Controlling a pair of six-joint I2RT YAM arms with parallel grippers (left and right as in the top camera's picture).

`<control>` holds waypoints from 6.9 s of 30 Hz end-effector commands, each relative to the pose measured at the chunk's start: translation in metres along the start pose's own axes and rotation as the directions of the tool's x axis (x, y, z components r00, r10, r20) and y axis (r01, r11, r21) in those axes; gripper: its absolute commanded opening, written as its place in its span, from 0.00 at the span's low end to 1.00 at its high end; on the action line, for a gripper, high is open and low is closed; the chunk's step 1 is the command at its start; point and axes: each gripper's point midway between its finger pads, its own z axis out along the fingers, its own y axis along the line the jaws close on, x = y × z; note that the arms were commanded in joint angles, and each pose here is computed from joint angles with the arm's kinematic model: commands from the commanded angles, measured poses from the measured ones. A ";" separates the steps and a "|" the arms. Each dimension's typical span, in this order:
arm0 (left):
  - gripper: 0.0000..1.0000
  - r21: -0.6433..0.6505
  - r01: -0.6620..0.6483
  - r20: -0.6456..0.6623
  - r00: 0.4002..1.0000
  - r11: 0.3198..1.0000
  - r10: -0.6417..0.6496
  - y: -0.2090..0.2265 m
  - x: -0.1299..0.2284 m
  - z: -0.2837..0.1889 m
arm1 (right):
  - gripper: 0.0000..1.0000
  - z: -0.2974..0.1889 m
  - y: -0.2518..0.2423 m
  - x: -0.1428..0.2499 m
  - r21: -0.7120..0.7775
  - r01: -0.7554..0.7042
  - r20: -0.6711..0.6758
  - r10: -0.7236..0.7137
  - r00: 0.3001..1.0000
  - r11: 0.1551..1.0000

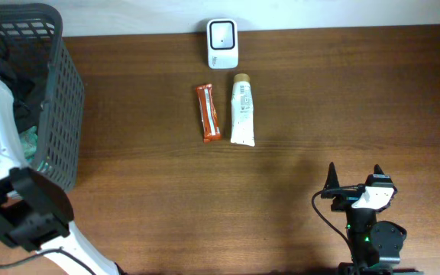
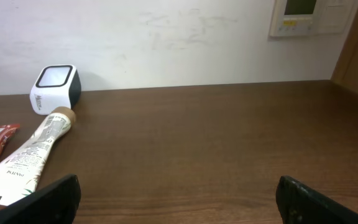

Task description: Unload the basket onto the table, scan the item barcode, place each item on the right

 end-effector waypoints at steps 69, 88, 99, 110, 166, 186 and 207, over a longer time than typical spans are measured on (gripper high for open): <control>0.90 0.588 -0.783 0.011 0.259 0.204 0.966 -0.200 0.352 -0.080 | 0.99 0.000 -0.002 0.003 0.011 -0.008 -0.002 0.008 1.000 1.000; 0.99 0.290 0.005 0.100 0.994 0.957 -0.036 0.025 -0.066 -0.175 | 0.99 0.000 -0.002 0.003 0.011 -0.008 -0.002 0.008 1.000 1.000; 0.94 -0.147 0.143 -0.280 0.943 0.979 -0.180 0.035 0.046 0.010 | 0.99 0.000 -0.002 0.003 0.011 -0.008 -0.002 0.008 1.000 1.000; 0.49 -0.312 0.122 -0.359 0.903 0.942 -0.236 0.081 0.121 0.093 | 0.99 0.000 -0.002 0.003 0.011 -0.008 -0.002 0.008 1.000 1.000; 0.99 0.731 -0.634 0.562 0.770 0.252 0.303 -0.113 0.047 -0.398 | 0.99 0.000 -0.002 0.003 0.011 -0.008 -0.002 0.008 1.000 1.000; 0.99 0.654 -0.210 0.270 0.962 0.727 0.034 0.032 -0.055 -0.309 | 0.99 -0.041 0.080 -0.095 -0.561 -0.224 0.197 0.392 0.898 0.797; 0.99 0.654 -0.210 0.270 0.962 0.727 0.034 0.032 -0.055 -0.309 | 0.99 0.177 0.160 -0.037 -0.366 -0.705 -0.856 0.077 0.511 0.607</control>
